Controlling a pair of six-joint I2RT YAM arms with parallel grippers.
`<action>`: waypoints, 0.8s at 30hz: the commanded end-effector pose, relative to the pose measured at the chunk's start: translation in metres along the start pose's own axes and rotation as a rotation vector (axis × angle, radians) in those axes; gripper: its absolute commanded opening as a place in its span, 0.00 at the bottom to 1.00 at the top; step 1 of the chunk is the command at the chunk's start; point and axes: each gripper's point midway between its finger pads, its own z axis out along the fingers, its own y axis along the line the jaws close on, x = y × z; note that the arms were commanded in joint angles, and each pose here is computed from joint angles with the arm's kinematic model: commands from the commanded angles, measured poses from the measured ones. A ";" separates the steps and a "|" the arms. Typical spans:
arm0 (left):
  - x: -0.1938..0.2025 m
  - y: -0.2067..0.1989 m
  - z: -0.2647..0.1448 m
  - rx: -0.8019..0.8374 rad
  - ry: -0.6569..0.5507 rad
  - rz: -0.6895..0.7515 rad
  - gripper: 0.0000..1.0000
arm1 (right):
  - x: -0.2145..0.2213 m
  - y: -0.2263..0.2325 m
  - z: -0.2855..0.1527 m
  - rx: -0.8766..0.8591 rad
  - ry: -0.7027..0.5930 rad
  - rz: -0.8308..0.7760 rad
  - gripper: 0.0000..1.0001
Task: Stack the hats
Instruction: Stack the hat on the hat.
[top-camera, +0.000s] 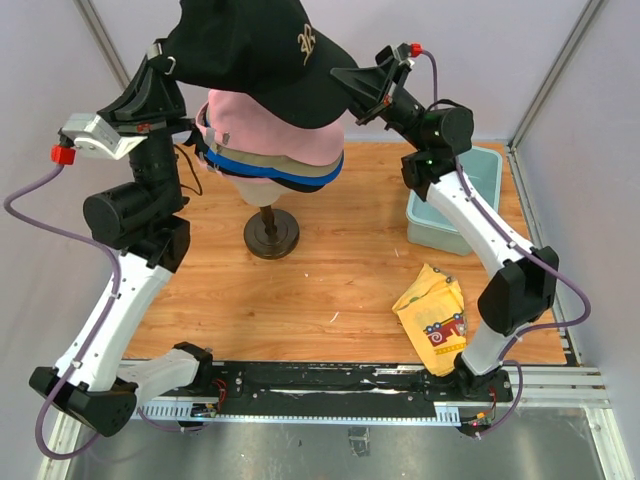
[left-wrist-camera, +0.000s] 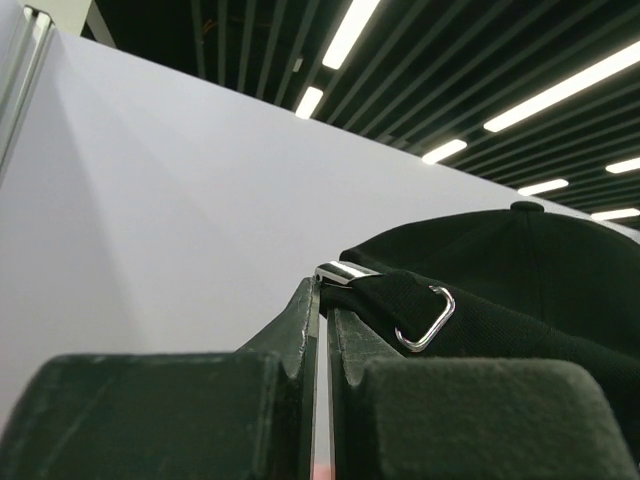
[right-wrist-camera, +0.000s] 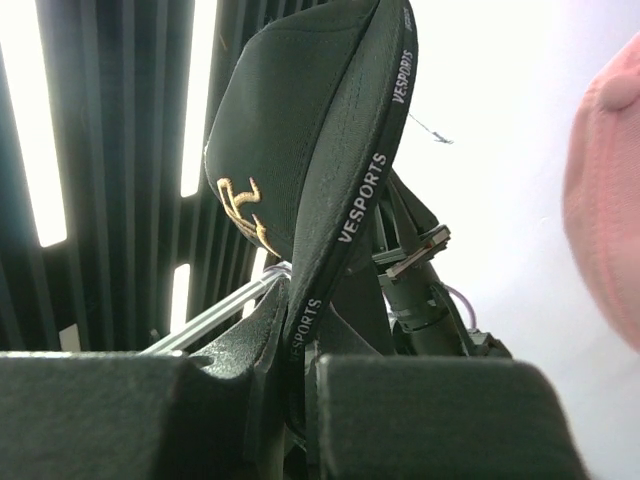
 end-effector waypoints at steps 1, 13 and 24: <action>-0.025 0.010 -0.001 -0.047 -0.068 0.020 0.01 | -0.041 0.018 -0.010 -0.054 -0.067 0.094 0.01; 0.014 0.023 -0.016 -0.081 0.044 0.118 0.00 | -0.095 -0.022 -0.019 -0.027 -0.136 0.132 0.01; 0.030 0.036 -0.036 -0.116 0.125 0.153 0.01 | -0.124 -0.031 -0.039 -0.071 -0.184 0.211 0.09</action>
